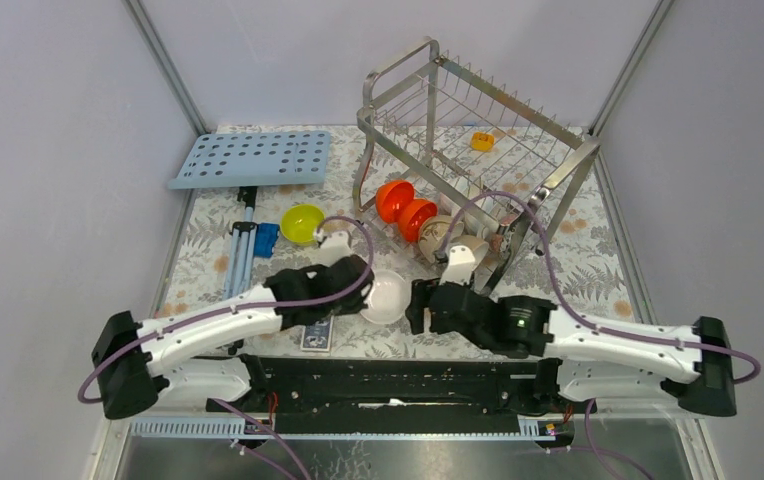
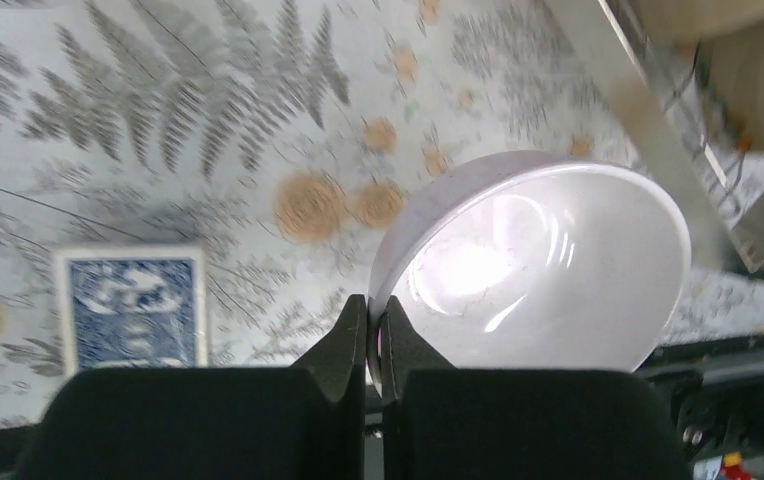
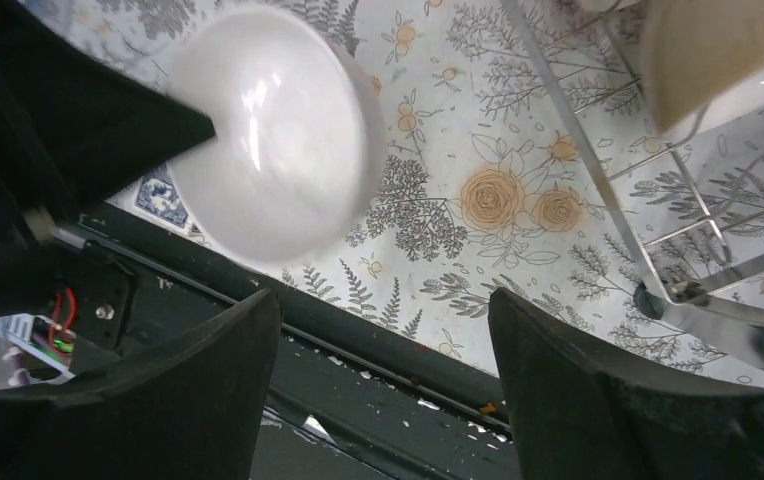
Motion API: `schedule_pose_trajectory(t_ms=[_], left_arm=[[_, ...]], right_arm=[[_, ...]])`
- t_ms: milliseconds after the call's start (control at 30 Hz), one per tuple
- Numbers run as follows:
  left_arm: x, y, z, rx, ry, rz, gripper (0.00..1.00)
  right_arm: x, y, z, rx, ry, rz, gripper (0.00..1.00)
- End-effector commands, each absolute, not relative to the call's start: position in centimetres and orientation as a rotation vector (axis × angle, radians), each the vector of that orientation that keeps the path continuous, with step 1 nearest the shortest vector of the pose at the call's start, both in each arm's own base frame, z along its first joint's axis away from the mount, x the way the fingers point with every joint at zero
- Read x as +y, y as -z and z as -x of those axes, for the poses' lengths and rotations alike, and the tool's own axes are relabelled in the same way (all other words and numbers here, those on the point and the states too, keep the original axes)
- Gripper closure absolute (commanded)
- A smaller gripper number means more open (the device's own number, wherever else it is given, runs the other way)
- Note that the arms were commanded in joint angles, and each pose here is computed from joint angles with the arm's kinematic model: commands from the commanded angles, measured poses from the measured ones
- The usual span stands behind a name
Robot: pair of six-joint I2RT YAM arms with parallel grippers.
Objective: Unload the bowls from the dish rack
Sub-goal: Place the bowl at the center of the board.
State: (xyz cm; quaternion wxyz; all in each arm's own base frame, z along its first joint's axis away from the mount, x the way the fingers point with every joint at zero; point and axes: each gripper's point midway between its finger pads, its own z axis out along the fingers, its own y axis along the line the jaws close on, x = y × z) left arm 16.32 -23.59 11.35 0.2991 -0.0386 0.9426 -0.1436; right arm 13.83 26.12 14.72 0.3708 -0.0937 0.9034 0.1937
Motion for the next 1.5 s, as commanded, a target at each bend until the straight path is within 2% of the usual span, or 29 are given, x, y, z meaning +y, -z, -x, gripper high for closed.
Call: schedule_pose_trajectory(t_ms=[0,267,633,1133,1467], left_arm=[[-20.5,-13.7,-20.1,2.396,0.363,0.188,1.00],[-13.2,-12.8,-24.5,2.372,0.346,0.572,1.00],[-6.7,-7.5,-23.4,2.317,0.246,1.042,1.00],[-2.2,-6.6,-24.7,2.235,0.090,1.195,1.00],[-2.1,-5.4,-24.8,2.257,0.104,1.232,1.00]], right_arm=[[23.5,-15.0,-14.5,2.241,-0.510,0.168,0.18],[24.6,-12.7,-12.4,2.213,-0.752,0.225,0.21],[24.9,-10.9,-11.6,2.255,-0.759,0.285,0.22],[24.4,-10.5,-11.4,2.238,-0.765,0.303,0.23],[24.4,-10.8,-11.6,2.219,-0.761,0.327,0.23]])
